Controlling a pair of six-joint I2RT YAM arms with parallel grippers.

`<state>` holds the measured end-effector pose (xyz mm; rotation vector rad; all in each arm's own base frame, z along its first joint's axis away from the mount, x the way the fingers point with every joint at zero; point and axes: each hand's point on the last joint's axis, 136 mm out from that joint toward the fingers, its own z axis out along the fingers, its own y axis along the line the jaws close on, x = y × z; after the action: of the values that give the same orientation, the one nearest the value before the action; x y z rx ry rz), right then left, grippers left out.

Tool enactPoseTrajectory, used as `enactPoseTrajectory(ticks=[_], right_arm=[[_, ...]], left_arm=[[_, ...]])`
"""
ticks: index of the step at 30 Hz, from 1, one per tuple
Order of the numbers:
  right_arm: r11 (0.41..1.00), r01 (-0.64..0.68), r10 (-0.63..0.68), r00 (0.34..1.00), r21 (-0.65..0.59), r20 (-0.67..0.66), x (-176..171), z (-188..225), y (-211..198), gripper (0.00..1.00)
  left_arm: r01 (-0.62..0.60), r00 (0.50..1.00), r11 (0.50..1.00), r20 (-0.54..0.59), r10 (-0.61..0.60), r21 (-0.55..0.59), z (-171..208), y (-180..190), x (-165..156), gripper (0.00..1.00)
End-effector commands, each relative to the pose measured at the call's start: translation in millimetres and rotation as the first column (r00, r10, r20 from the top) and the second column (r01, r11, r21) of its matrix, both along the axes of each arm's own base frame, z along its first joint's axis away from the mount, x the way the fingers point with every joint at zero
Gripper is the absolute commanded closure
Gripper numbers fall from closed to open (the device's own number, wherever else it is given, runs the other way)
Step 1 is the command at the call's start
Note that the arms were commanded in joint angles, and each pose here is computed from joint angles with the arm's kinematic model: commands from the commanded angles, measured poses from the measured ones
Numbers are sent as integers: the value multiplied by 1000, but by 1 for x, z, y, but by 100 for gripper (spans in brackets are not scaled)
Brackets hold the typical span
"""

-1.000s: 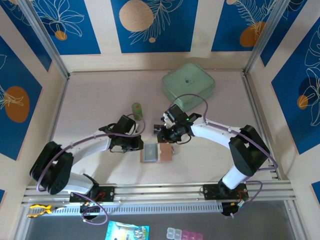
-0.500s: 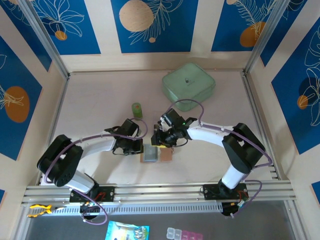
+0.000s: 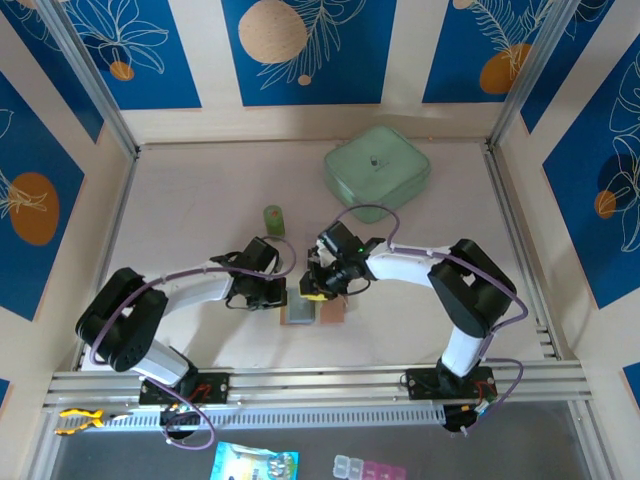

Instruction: Take the credit cards out of the card holder

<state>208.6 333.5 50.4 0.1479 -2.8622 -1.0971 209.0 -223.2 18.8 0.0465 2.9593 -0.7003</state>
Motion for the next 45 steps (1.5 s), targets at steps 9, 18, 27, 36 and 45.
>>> enactPoseTrajectory(ticks=[9,18,27,36,45], right_arm=[[998,-23,19,998,-66,-52,-20,-21,-10,74],[994,-11,8,1000,-105,-25,-20,-23,-19,74],[996,5,-6,1000,-93,-18,-21,-21,-21,76],[996,15,-16,1000,-84,-16,-20,-21,-22,77],[997,19,-21,999,-80,-34,-23,-28,-22,78]], left_arm=[[24,999,993,-28,-21,114,-20,17,-7,98],[32,999,990,-29,-28,138,-21,21,-8,98],[27,1000,991,-6,-26,135,-10,20,-4,98],[12,997,998,77,-16,59,27,12,4,91],[6,998,983,67,6,-185,59,-25,-3,71]])
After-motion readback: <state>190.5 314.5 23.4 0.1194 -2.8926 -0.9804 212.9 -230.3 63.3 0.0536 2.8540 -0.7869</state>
